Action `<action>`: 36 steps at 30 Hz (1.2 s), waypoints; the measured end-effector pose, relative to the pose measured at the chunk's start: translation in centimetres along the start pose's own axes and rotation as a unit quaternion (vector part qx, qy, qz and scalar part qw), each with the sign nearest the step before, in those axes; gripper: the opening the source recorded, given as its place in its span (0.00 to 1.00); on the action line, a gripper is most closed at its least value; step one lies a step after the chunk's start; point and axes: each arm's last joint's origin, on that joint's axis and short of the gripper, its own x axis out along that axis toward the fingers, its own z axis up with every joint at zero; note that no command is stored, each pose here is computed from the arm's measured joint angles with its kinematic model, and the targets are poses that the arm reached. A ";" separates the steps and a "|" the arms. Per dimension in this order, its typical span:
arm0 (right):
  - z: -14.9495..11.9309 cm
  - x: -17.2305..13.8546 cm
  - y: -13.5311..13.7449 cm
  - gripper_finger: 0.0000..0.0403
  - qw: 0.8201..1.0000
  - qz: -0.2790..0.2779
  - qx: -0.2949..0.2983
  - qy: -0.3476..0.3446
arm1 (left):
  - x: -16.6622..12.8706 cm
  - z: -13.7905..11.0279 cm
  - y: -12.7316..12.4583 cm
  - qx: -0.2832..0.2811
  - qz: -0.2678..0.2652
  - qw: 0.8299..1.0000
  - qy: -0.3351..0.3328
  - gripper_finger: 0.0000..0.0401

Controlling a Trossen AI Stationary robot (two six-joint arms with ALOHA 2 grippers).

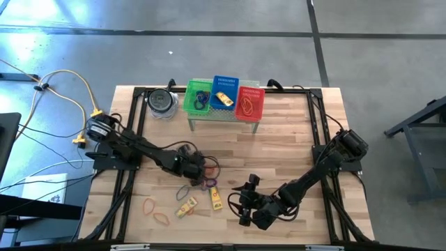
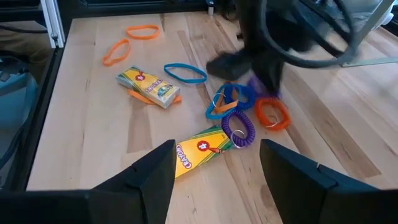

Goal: Pick & Place Office Desk Supplies
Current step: Put the violet spring keychain into green bin on the shelf

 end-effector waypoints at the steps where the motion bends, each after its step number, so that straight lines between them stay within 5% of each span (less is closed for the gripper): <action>1: 0.0 0.0 0.0 0.55 1.000 0.001 0.003 0.000 | -0.7 0.0 0.1 0.010 0.010 1.000 0.000 0.01; 12: -0.1 -0.1 0.1 0.55 1.000 0.001 0.015 0.003 | -11.2 6.0 1.6 0.079 0.061 0.986 -0.132 0.00; 21: -0.1 -0.2 0.3 0.55 1.000 0.006 0.030 -0.001 | -20.8 13.0 9.6 0.012 0.116 0.970 -0.214 0.00; 25: -0.1 -0.2 0.3 0.55 0.999 0.005 0.043 -0.001 | -20.5 14.9 14.1 -0.054 0.139 0.968 -0.200 0.00; 36: -0.2 -0.5 0.6 0.55 0.999 0.012 0.042 -0.004 | -12.5 17.4 24.0 -0.167 0.090 0.979 -0.073 0.00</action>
